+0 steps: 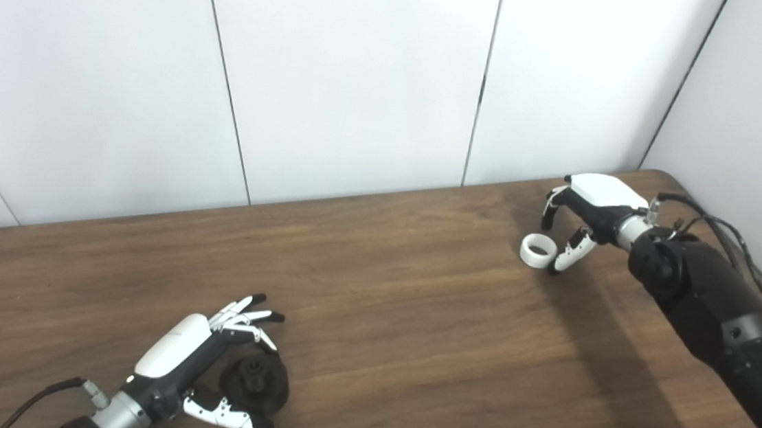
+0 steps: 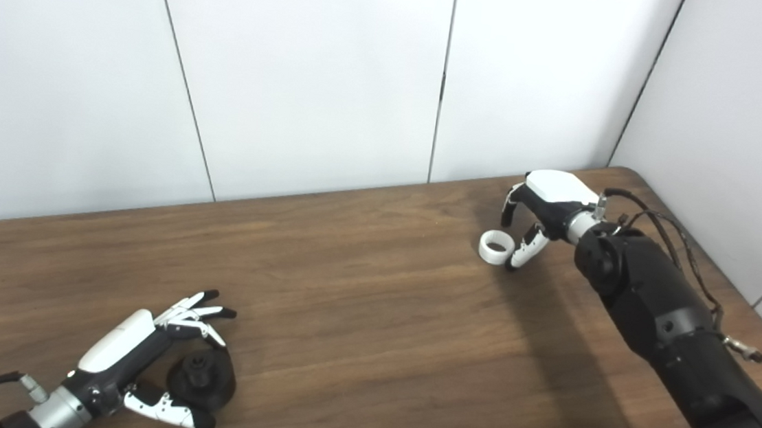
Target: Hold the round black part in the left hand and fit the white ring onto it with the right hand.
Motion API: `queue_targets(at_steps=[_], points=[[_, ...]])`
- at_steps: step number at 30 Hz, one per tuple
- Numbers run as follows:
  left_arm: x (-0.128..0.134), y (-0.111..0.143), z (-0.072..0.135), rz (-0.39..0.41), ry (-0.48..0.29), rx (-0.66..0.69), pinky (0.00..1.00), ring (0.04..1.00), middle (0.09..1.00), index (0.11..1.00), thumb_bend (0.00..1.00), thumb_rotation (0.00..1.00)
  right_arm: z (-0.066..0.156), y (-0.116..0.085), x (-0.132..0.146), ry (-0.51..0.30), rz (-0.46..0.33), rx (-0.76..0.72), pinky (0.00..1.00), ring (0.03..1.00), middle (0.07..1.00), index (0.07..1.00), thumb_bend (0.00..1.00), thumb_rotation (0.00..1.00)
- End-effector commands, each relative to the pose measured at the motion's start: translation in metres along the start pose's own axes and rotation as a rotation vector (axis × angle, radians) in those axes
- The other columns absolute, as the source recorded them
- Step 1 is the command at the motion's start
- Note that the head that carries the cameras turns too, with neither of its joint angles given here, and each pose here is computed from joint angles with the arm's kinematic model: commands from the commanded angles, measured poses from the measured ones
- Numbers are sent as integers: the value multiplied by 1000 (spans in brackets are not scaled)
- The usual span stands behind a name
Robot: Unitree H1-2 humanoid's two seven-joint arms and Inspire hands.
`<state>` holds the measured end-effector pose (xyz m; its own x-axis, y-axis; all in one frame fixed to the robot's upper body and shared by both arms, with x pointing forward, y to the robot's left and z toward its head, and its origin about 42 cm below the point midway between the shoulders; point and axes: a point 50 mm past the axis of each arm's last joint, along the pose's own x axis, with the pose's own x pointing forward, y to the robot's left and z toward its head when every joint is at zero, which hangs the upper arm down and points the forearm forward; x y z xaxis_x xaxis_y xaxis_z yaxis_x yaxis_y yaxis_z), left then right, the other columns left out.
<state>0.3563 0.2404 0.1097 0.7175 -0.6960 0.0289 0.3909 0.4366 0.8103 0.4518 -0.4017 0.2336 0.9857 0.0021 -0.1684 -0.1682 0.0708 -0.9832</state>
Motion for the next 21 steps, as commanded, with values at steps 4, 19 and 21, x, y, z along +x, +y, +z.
queue_targets(at_steps=[4, 19, 21], points=[[-25, -18, -14, -110, 80, 6, 1000, 1000, 878, 480, 526, 60, 9, -28, 4, -26, -62, -9, 1000, 1000, 884, 619, 1000, 185], [-23, -19, -14, -107, 80, 12, 1000, 1000, 874, 480, 526, 60, 12, -25, 10, -44, -48, -20, 1000, 1000, 885, 604, 1000, 183], [-23, -19, -14, -107, 80, 9, 1000, 1000, 875, 480, 526, 60, 13, -25, 10, -45, -46, -16, 1000, 1000, 886, 607, 1000, 184]])
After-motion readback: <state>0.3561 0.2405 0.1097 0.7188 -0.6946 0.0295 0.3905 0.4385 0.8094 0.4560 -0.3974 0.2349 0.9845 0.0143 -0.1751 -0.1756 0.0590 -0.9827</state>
